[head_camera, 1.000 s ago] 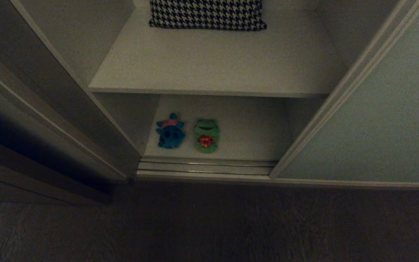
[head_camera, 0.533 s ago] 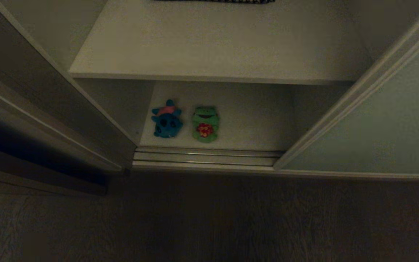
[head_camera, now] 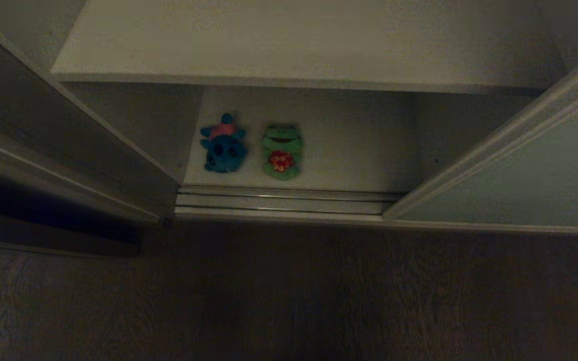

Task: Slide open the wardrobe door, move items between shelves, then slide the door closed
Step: Place the blue doll on the higher shelf

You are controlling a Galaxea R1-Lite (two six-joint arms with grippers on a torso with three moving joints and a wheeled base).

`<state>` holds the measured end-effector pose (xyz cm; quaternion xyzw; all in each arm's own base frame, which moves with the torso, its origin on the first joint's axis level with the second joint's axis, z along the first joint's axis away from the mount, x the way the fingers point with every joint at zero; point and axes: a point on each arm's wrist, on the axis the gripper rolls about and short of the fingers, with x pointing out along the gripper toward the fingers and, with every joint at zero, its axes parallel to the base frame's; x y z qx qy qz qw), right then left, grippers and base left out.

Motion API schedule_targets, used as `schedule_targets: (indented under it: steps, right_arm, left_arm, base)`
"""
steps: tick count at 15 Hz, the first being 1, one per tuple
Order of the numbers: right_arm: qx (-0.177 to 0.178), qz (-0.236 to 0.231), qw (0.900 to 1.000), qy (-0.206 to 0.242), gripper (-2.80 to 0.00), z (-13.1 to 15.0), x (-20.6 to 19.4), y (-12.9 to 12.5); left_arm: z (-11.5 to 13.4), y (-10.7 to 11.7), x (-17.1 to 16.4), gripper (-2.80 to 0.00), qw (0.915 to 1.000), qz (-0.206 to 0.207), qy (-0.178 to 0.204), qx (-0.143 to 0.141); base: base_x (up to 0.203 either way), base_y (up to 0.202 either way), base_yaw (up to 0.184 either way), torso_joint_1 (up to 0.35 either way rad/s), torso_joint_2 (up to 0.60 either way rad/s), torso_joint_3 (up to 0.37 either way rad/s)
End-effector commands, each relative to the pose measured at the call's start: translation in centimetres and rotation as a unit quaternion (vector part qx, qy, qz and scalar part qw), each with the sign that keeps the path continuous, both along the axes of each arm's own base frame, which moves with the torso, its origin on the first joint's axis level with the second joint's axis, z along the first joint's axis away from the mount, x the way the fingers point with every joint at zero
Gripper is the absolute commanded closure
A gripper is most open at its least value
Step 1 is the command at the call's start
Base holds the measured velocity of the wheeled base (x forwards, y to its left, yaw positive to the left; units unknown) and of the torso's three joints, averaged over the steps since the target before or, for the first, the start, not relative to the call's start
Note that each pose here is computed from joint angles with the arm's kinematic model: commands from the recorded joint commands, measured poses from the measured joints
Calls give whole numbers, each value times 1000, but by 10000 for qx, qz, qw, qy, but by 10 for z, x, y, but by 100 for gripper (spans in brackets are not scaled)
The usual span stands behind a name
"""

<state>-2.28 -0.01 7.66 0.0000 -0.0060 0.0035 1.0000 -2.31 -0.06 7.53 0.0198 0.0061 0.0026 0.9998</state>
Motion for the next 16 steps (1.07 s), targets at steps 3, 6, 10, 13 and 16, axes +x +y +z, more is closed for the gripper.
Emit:
schedule_targets:
  steps: [3, 6, 10, 13, 16]
  right_arm:
    - [0, 3, 10000, -17, 0, 0, 0, 0]
    - [0, 3, 10000, -17, 0, 0, 0, 0]
    - [0, 3, 10000, -17, 0, 0, 0, 0]
    - [0, 3, 10000, -17, 0, 0, 0, 0]
    - [0, 3, 10000, -17, 0, 0, 0, 0]
  left_arm:
    - [0, 0, 0, 0, 10000, 3, 16, 0]
    - [0, 0, 0, 0, 10000, -5, -22, -5]
    - [0, 0, 1, 0, 10000, 11, -23, -28]
    - [0, 0, 0, 0, 10000, 11, -29, -45]
    - [0, 0, 1, 0, 10000, 11, -26, -55]
  base:
    - [0, 0, 0, 4, 1, -197]
    - [0, 0, 0, 0, 4, -198]
    - [0, 0, 0, 4, 1, -165]
    - [0, 0, 0, 4, 1, -27]
    - [0, 0, 0, 0, 0, 0]
